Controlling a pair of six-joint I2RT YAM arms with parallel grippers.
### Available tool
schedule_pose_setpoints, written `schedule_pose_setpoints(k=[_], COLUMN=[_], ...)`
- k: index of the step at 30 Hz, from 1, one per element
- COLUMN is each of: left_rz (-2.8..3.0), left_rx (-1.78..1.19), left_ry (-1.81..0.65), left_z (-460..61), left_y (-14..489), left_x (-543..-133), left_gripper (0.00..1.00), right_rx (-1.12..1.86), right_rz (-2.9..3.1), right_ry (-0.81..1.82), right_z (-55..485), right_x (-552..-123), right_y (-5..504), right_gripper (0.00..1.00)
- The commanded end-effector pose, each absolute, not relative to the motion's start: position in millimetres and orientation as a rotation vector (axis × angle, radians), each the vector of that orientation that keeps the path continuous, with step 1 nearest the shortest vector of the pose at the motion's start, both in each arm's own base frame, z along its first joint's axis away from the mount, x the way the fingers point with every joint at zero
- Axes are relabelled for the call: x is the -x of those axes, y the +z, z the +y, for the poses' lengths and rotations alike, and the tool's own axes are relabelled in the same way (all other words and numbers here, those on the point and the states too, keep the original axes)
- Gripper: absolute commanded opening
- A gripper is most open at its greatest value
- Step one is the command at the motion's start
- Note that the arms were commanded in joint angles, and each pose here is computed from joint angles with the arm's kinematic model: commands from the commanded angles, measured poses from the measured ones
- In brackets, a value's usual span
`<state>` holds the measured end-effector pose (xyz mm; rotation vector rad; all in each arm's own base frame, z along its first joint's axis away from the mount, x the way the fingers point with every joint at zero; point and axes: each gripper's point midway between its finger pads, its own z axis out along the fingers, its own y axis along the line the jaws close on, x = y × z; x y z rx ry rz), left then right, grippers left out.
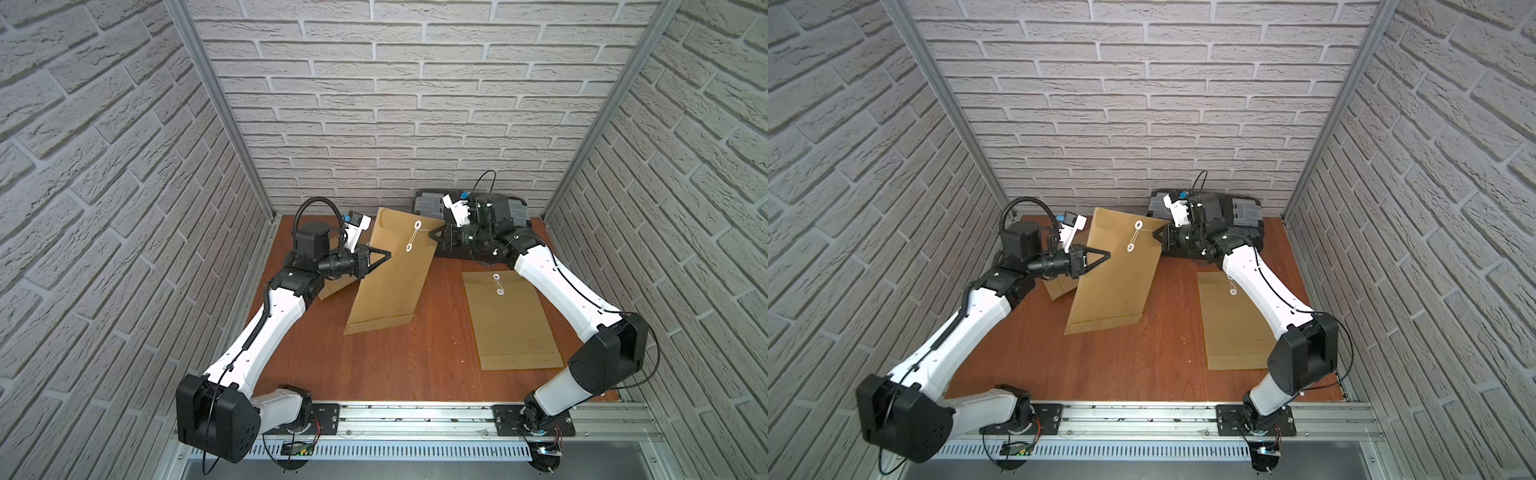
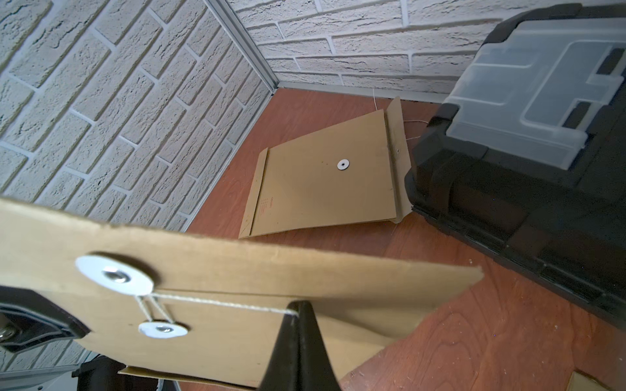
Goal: Close the mouth of the file bag
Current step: Close the file bag.
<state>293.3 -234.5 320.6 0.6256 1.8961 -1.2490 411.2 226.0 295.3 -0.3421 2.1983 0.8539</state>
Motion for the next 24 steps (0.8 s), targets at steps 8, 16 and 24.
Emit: schedule_pose_setpoints(k=[8,16,24], left_rz=[1.802,1.840,1.848], left_rx=[-0.763,-0.750,-0.747], left_ry=[-1.271,-1.246,-1.247], left_z=[-240.4,-239.7,-241.5], left_y=[340.5,331.5,328.3], left_x=[-270.5,-275.6,-278.7], left_gripper=[0.00,0.00,0.00], right_rx=[0.311,0.382,0.456], right_rz=[2.179,2.172,2.171], right_ry=[0.802,0.812,0.746], right_z=[216.4,230.1,244.2], right_x=[-425.6,-415.2,-396.7], right_y=[323.7,342.3,358.2], right_gripper=[0.03,0.03,0.03])
